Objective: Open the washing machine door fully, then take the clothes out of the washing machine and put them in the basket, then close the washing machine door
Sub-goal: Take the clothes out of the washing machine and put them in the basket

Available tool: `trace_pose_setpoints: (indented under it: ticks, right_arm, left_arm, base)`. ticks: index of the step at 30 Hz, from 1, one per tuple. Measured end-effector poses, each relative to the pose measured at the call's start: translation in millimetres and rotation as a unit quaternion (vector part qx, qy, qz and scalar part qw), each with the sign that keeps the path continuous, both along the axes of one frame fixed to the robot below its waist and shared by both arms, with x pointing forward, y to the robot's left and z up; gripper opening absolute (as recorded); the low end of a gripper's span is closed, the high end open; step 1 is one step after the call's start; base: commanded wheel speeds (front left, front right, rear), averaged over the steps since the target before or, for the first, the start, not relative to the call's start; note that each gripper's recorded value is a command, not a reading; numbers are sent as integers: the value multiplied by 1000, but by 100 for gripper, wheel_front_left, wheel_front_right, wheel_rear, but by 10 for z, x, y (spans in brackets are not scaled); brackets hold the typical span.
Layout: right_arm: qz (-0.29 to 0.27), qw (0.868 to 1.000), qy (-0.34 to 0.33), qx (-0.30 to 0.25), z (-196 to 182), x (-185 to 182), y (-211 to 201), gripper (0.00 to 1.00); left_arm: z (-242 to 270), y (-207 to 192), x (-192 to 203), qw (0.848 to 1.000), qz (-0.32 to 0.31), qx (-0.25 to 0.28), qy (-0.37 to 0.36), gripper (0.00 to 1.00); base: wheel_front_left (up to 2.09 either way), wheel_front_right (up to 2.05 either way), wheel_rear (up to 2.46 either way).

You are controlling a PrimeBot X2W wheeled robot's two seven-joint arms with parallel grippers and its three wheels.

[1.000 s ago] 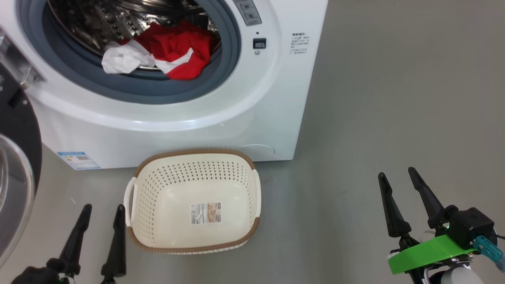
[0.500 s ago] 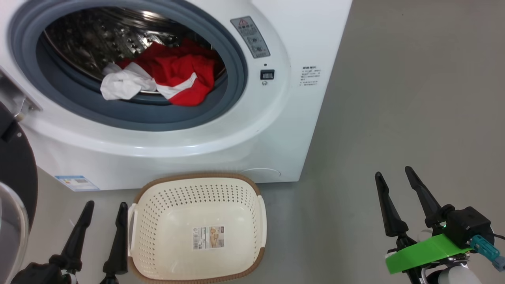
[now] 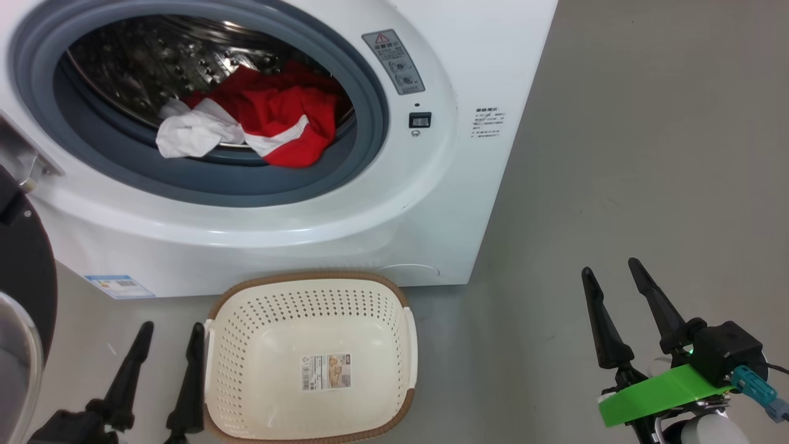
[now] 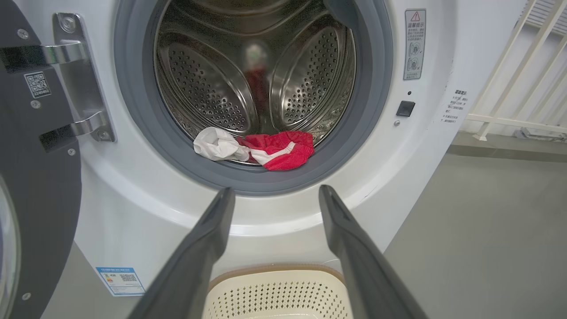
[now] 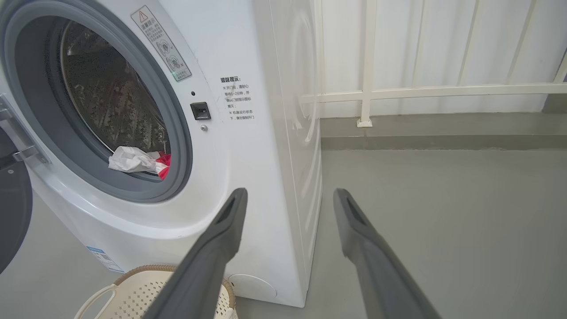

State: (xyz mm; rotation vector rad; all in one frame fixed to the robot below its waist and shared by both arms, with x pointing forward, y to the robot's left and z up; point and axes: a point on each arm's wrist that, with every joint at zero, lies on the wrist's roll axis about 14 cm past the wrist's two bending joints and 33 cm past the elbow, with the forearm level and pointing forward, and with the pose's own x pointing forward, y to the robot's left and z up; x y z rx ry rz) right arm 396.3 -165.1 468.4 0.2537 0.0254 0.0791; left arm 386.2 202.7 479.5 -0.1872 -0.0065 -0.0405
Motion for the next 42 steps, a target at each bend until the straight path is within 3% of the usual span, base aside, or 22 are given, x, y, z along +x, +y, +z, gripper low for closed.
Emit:
trace_pose_setpoints:
  ticks: [7, 15, 27, 42]
  right_arm:
    - [-1, 1000, 6, 2, -48, 35, 1, 100]
    - [-9, 1000, 13, 2, -119, 135, -40, 100]
    - [-28, 999, 28, 11, -298, 351, -162, 100]
    - [-53, 996, 62, 18, -584, 424, -337, 100]
  left_arm:
    - [-42, -125, 226, 1000, -22, 2, 3, 100]
    - [-151, -317, 789, 998, -67, 10, 20, 100]
    - [-315, -606, 1900, 987, -123, 38, 98, 100]
    - [-912, -710, 2565, 970, -124, 22, 205, 100]
  base:
    - [0, 0, 0]
    - [0, 0, 0]
    - [0, 0, 0]
    - [0, 0, 0]
